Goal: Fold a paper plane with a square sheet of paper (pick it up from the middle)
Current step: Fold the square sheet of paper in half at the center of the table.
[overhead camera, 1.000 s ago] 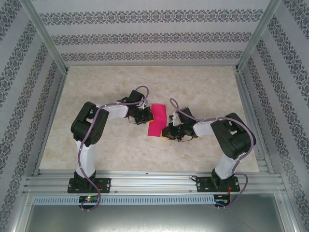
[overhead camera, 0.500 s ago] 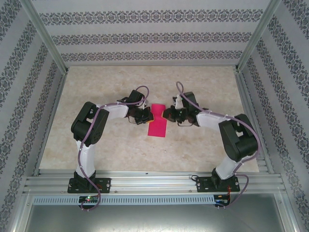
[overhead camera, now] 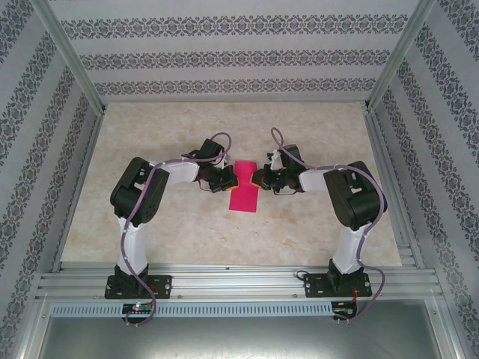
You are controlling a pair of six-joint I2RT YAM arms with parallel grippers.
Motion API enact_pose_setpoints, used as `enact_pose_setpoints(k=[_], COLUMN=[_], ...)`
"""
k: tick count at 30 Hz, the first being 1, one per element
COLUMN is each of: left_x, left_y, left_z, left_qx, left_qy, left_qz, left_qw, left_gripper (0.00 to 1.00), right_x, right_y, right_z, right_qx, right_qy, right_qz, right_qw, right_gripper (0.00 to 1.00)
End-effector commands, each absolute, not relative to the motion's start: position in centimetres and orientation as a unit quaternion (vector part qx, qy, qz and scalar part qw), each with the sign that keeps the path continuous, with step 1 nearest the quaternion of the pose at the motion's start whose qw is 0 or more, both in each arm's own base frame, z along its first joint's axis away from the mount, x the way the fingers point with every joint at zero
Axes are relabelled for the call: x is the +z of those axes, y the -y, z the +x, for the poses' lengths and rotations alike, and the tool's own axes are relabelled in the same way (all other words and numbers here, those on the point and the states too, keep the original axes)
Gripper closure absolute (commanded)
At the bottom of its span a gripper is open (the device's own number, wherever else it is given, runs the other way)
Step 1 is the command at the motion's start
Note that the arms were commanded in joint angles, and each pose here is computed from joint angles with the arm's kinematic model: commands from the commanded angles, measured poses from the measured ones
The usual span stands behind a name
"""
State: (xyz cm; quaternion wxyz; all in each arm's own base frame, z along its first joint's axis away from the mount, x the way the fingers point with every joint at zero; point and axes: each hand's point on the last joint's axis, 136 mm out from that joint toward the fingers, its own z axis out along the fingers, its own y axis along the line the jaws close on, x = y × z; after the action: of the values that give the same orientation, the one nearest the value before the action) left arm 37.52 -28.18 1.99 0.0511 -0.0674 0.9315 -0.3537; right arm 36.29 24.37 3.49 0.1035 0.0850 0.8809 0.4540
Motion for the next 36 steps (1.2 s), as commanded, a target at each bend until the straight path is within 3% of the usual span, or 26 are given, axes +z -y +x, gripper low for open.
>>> enact_pose_setpoints(k=[1, 6, 15, 30, 36], left_x=[-2.4, -2.5, -2.5, -2.8, -2.7], left_y=[26.6, 26.5, 26.4, 26.1, 26.1], left_z=[34.3, 34.2, 34.2, 33.9, 33.8], left_qx=[-0.29, -0.287, -0.282, -0.275, -0.274], left_qy=[-0.954, -0.955, -0.956, -0.958, -0.959], left_qz=[-0.081, -0.081, -0.079, -0.074, -0.072], left_qw=[-0.012, -0.012, -0.013, -0.019, -0.019], left_gripper=[1.0, 1.0, 1.0, 1.0, 1.0], right_x=[0.5, -0.6, 6.7, 0.1, 5.0], right_y=[-23.0, -22.8, -24.2, -22.9, -23.4], right_z=[35.8, 34.9, 37.6, 37.7, 39.3], right_qx=[0.428, 0.426, 0.471, 0.403, 0.423], right_qy=[-0.893, -0.894, -0.873, -0.908, -0.897], right_qz=[0.104, 0.117, 0.061, 0.096, 0.086], right_qw=[0.09, 0.067, 0.112, 0.068, 0.097], right_gripper=[1.0, 1.0, 0.99, 1.0, 1.0])
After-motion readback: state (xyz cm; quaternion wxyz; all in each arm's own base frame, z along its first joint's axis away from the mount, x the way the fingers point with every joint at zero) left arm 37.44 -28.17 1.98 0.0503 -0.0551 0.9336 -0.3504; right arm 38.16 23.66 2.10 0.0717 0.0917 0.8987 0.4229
